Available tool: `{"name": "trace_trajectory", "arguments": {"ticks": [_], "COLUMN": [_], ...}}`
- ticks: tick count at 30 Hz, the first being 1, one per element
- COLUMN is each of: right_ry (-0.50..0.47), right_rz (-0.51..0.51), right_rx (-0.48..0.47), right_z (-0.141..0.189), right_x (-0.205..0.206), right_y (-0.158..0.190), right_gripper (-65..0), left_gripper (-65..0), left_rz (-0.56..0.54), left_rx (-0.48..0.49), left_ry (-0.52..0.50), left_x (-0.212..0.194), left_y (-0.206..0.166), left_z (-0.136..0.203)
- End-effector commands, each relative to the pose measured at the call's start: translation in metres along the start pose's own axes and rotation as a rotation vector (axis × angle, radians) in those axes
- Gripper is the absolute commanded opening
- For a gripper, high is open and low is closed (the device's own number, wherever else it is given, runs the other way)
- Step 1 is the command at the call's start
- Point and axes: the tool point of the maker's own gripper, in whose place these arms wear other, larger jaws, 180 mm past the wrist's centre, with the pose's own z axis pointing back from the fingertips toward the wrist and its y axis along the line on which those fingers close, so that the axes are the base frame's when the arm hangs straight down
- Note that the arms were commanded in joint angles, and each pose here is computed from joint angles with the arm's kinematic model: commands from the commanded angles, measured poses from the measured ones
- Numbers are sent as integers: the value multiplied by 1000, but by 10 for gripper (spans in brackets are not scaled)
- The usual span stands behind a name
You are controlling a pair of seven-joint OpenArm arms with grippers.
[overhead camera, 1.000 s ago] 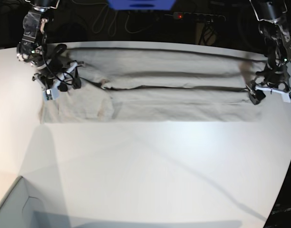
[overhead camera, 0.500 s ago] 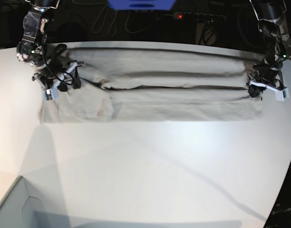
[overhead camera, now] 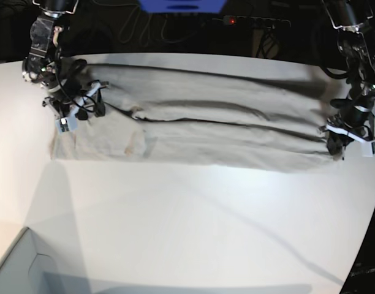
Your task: Layout the t-shirt on the table in an organized manner, then fold the t-shirt properly
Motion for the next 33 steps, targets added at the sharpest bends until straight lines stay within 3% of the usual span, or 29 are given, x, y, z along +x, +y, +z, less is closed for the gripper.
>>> {"name": "trace_trajectory", "arguments": {"ticks": [1,4,10,20,30,33], "right_ry": [21,20,14,14,19,19], "right_rz": [13,14,5,5,5,5], "right_rx": [-3,-2,5,5,5,5], "right_z": [1,0,-1,-1,0,0], "right_x": [-3,-2,-1,-1,-4,-4], "right_y": [-2,-1,4,4,4,4], "right_gripper": [-347,-347,-347,-347,-348,-348], "left_gripper": [-650,-650,-650,-650,-650,-650], "left_rz": [5,5,8,-204,-307,-308], "left_rx": [-5,-33,-200,-390,-499,-471], "left_ry": [-55,-58,-33,117,221,225], "left_x": [13,11,-10,-86,-127,-129], "left_y": [-8,-35,-120,-269,-315,-322], "left_z": [3,8,6,4,-5,-7]}}
